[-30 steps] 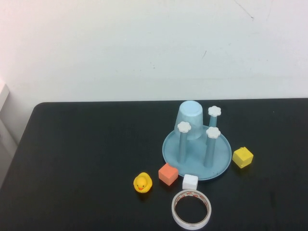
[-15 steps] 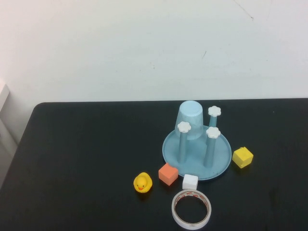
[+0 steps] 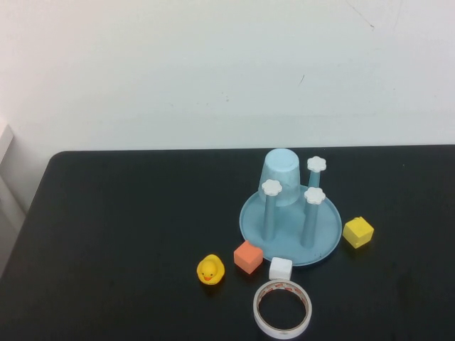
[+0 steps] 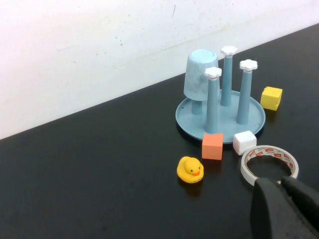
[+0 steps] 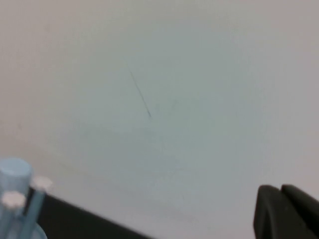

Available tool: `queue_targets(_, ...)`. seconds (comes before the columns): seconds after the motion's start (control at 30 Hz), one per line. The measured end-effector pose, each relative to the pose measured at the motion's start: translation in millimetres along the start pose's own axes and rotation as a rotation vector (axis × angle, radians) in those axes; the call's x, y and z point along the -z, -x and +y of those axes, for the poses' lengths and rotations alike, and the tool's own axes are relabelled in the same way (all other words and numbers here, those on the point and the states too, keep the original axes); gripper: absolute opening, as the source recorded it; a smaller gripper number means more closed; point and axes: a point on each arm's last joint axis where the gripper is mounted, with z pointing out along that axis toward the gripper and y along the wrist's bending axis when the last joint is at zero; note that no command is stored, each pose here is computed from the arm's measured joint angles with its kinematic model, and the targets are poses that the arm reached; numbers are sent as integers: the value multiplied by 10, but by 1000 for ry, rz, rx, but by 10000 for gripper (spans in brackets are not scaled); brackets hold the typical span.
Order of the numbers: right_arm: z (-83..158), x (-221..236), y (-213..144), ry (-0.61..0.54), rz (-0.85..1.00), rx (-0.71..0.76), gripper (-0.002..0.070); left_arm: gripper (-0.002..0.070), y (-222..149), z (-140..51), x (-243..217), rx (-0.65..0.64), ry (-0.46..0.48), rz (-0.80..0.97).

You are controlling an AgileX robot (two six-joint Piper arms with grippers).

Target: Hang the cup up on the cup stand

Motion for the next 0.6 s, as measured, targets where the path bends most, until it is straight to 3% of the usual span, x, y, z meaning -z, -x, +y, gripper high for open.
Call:
queue_targets(0.13, 63, -29, -362, -66, 67, -93, 0, -1, 0, 0, 0, 0, 0, 0)
queue_targets(0.33, 174, -7, -697, -61, 239, -323, 0, -1, 0, 0, 0, 0, 0, 0)
queue_targets(0.6, 220, 53, -865, -20, 441, -222, 0, -1, 0, 0, 0, 0, 0, 0)
